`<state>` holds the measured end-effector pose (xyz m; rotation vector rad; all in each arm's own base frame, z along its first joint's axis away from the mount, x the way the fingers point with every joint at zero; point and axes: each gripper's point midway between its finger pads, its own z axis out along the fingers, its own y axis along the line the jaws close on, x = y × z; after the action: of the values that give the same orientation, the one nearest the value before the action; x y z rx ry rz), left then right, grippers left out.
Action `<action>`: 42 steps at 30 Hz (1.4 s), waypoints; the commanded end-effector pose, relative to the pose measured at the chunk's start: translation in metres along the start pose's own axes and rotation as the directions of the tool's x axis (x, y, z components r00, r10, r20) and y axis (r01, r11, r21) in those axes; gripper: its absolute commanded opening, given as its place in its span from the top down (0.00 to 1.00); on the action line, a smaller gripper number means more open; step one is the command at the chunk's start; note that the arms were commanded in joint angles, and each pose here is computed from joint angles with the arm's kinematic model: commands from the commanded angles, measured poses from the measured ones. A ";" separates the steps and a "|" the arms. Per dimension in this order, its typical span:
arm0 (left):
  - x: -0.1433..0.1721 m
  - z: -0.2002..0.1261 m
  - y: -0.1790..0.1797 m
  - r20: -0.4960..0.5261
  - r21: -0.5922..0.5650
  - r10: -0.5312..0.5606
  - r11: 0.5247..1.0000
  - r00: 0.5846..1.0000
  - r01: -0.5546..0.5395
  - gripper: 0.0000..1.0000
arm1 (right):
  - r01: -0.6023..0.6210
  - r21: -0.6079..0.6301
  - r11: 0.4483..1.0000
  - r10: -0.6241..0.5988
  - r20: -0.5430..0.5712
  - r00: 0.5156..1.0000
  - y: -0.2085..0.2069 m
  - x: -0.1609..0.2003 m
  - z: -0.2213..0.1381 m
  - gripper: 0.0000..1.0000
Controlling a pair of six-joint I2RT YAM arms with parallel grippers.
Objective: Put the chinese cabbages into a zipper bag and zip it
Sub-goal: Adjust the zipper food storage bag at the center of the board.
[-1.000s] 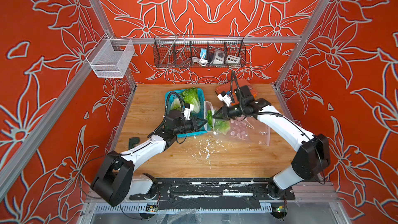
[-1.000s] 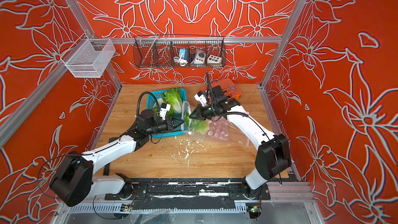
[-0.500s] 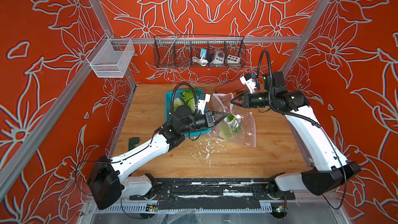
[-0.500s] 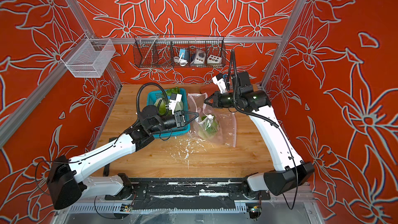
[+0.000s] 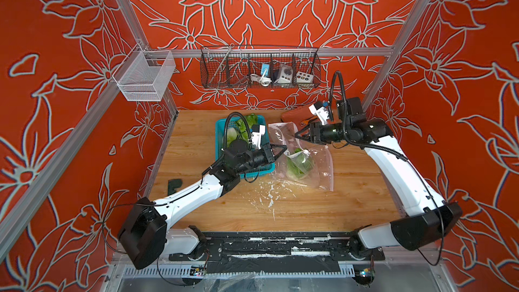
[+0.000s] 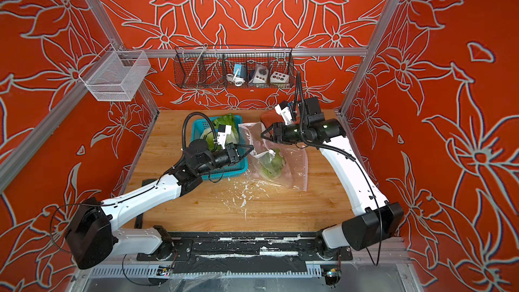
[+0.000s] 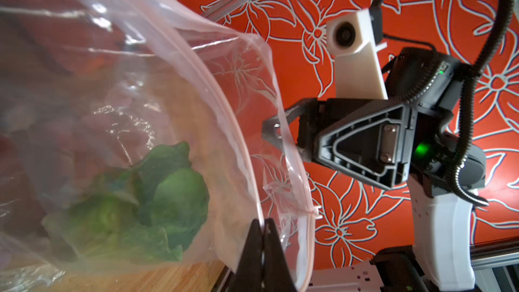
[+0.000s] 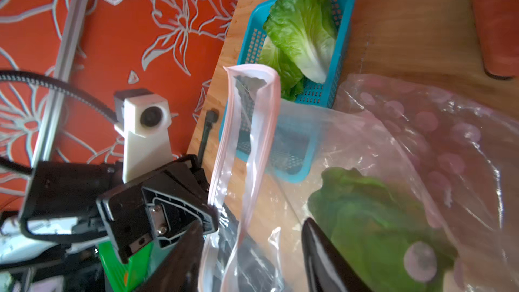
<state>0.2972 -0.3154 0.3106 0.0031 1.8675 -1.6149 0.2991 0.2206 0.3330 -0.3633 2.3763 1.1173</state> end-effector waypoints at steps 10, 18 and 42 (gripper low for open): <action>0.007 0.014 -0.028 -0.047 0.079 0.047 0.996 0.998 -0.043 1.00 | 0.089 0.323 0.942 -0.068 -0.075 0.995 -0.034 0.016 0.002 0.29; 0.002 0.035 -0.045 -0.070 0.117 0.075 0.991 0.995 -0.067 1.00 | 0.159 0.569 0.807 -0.159 -0.049 0.986 -0.060 0.003 -0.042 0.87; 0.035 0.026 0.106 -0.204 -0.200 -0.010 0.979 0.979 -0.031 0.90 | -0.076 0.257 0.964 0.074 0.015 0.997 -0.074 0.025 0.034 1.00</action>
<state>0.3250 -0.3430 0.2070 0.0545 2.1526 -1.5550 0.3089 0.1705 0.2287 -0.2105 2.6447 0.5802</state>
